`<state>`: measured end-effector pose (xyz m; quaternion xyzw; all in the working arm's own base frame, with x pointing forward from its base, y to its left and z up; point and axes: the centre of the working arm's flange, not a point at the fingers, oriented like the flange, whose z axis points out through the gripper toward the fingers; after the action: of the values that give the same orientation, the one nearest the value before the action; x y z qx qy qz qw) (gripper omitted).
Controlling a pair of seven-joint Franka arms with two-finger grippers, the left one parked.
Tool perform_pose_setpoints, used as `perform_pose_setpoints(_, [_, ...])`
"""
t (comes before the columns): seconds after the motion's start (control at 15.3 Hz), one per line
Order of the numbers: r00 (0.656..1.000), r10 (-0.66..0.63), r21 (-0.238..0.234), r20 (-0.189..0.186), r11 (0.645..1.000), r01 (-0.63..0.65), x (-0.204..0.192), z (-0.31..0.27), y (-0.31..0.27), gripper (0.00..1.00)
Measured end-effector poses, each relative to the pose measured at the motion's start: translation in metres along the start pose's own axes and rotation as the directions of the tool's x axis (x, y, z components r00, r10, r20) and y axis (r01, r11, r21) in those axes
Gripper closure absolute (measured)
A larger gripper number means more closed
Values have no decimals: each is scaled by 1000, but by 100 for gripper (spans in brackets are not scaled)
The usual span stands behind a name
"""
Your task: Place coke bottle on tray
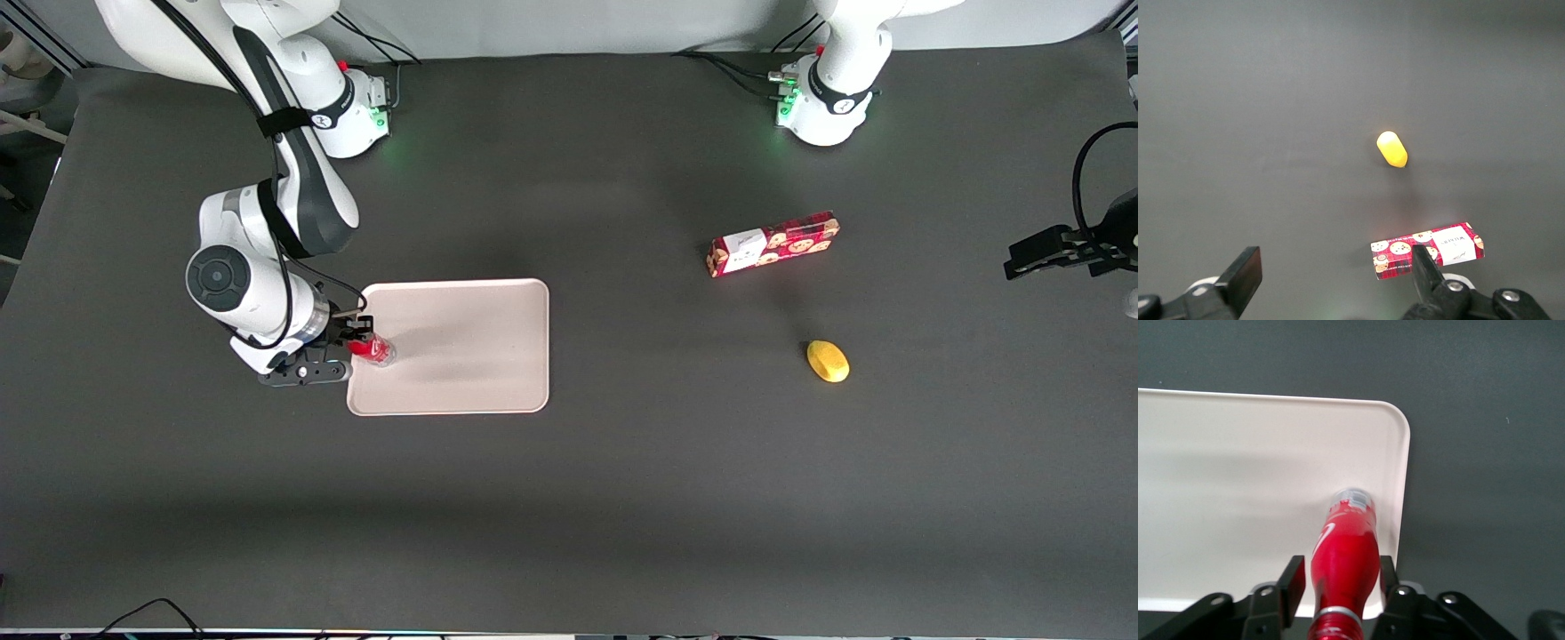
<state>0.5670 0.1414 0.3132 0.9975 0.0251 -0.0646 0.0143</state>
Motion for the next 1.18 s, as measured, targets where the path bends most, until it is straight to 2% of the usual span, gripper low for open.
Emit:
perform_pose_setpoints(0.33, [1000,3,-5,7,1000,-3,2,7,1,4])
perform_pose_setpoints(0.39, [1000,3,-4,3,1000,-3,3,6,1,0])
perform_pose_setpoints(0.59, [1000,2,1,-21,1000,-2,9,-10,-1,0])
perform_pose_setpoints(0.72, [1000,10,4,-18,1000,-10,14,-41,4,0])
perform_pose_setpoints(0.92, [999,27,31,-37,999,-25,5,-137,19,0])
perform_pose_setpoints(1.05, [996,43,60,-74,997,-39,-17,-202,41,0])
perform_pose_setpoints(1.18, [995,43,88,-87,995,-36,-45,-246,72,0])
